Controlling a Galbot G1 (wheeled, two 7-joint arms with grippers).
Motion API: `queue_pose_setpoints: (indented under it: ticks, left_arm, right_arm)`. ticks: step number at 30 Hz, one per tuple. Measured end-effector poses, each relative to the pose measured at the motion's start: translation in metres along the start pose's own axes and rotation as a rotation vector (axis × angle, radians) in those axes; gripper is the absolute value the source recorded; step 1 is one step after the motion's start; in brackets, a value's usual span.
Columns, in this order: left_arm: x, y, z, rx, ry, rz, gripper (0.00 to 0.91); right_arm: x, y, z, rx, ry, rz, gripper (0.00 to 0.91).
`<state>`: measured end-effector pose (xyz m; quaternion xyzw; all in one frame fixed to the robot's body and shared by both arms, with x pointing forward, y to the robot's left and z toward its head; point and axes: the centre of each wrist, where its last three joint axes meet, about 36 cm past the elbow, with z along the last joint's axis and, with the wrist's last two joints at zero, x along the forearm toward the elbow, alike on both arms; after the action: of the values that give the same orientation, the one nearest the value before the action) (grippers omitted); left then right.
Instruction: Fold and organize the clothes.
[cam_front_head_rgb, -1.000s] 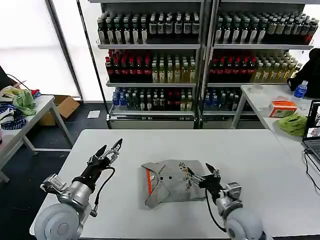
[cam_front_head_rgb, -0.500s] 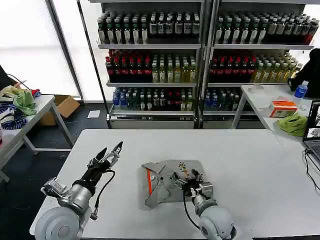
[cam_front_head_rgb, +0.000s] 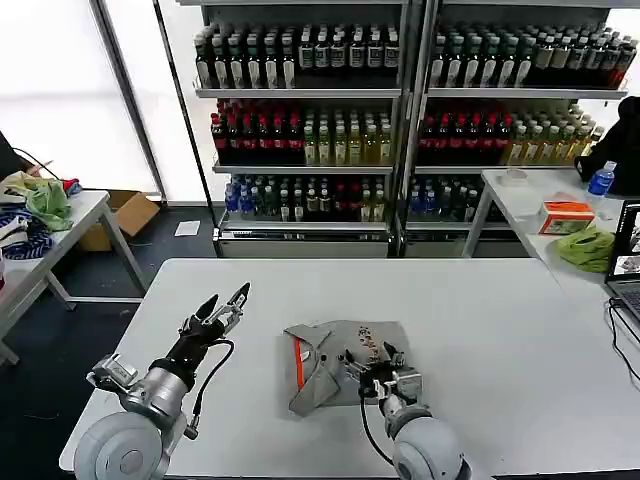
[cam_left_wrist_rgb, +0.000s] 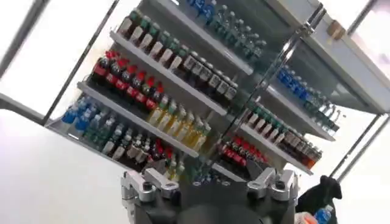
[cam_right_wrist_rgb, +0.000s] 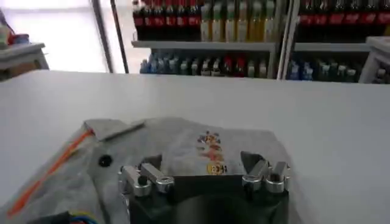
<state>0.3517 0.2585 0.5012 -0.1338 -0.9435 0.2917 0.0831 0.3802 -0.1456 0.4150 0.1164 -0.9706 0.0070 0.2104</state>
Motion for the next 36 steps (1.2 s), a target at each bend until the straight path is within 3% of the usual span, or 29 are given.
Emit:
queue_pose_setpoints:
  ticks: [8,16,26,36]
  left_arm:
    - [0.009,0.003,0.0,-0.051,-0.014,-0.005,0.907]
    - [0.024,0.017,0.011,-0.197,-0.078,-0.064,0.907]
    - [0.052,0.042,0.033,-0.449,-0.166,-0.153,0.907]
    - [0.084,0.059,0.052,-0.636,-0.208,-0.21,0.907]
  right_arm:
    - [0.02,-0.019,-0.017,-0.019,-0.198,-0.025,0.907]
    - [0.037,-0.059,-0.006,-0.033,-0.345,-0.009,0.907]
    - [0.067,-0.109,0.032,-0.032,-0.408,0.019,0.907]
    - [0.091,-0.136,0.07,-0.015,-0.386,0.058,0.907]
